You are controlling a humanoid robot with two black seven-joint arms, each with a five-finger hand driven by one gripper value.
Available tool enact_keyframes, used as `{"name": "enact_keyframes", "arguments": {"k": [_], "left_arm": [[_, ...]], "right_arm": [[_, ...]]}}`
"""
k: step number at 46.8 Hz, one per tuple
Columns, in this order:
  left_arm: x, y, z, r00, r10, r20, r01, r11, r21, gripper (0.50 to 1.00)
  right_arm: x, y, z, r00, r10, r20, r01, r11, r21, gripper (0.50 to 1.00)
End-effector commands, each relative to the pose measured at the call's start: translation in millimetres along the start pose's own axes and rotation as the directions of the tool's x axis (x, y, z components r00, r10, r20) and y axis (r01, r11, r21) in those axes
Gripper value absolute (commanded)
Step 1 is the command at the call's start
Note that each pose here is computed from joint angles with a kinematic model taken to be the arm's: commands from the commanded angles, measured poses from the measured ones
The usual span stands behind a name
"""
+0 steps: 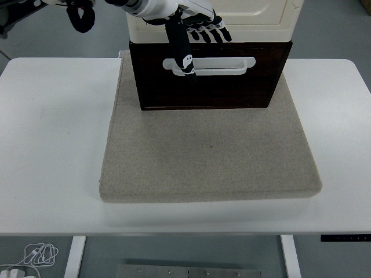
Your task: Open the drawer under the combination cabinet
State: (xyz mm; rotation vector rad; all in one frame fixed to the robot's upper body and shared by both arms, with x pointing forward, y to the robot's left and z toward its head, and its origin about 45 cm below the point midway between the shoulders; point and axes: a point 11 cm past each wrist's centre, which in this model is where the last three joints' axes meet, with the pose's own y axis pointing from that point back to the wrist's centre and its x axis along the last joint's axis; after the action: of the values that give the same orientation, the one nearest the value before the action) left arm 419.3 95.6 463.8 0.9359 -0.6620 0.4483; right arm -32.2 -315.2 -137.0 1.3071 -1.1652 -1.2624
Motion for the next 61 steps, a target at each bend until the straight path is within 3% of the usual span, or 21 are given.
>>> {"name": "enact_keyframes", "arguments": {"k": [1,22,42,61], "left_arm": [[-5.7,-7.5,0.2,1.0,-0.017,-0.003,0.017,1.0,0.022,1.0],[-7.4,-21.7,1.5,0.996,-0.007,-0.088,0.013,0.998,0.068,1.0],[-15.2,-34.1,-22.6,0.989,-0.008,-0.145,0.024,0.994,0.111,1.0],[-18.9,-40.8,-27.1,0.987,-0.015,-0.159,0.035,0.992,0.12,1.0]], "right_arm": [[0.0,0.0,-0.3,1.0,0.0,0.0,0.0,1.0,0.001,0.926],[0.0,0.0,-0.3,1.0,0.0,0.0,0.0,1.0,0.001,0.926],[0.0,0.0,-0.3,1.0,0.0,0.0,0.0,1.0,0.001,0.926],[0.0,0.0,-0.3,1.0,0.0,0.0,0.0,1.0,0.001,0.926]]}}
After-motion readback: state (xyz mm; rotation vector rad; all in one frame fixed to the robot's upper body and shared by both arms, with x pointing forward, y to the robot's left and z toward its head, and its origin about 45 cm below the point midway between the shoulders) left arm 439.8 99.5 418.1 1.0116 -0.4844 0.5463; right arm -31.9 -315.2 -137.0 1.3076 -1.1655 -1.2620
